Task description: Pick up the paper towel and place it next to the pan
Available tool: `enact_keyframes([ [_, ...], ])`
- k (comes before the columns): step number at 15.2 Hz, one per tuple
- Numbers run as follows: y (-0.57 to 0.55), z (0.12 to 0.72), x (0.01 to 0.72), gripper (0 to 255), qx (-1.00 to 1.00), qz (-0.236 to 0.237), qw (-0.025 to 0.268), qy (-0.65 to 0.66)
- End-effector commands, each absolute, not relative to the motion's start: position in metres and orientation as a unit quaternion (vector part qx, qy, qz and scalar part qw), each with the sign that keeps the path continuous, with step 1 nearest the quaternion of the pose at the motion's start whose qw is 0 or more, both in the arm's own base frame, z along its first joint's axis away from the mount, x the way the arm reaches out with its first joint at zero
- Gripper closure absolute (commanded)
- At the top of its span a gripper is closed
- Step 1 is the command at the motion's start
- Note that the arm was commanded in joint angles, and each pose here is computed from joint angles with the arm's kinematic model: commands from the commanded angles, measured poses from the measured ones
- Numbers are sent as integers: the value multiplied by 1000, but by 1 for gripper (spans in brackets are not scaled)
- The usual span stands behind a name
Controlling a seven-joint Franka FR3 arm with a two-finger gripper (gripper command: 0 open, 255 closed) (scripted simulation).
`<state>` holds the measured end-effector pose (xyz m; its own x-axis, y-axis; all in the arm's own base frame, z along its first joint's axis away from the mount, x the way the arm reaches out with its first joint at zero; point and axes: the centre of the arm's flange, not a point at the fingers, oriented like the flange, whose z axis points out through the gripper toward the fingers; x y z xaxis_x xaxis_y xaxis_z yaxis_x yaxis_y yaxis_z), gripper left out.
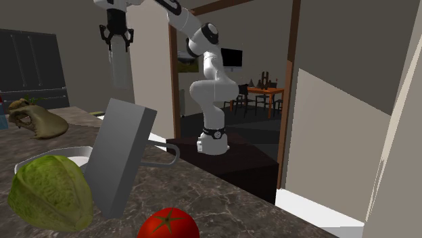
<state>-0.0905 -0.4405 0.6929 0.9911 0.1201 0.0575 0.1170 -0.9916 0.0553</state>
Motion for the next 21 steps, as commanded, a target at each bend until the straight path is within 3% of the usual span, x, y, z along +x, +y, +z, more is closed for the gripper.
enact_keyframes([
  [1, -455, 690, -115, 255, 997, 30, 26, 60],
  [6, -485, 690, -167, 255, 997, 30, 26, 60],
  [21, -485, 611, -167, 255, 997, 30, 26, 60],
])
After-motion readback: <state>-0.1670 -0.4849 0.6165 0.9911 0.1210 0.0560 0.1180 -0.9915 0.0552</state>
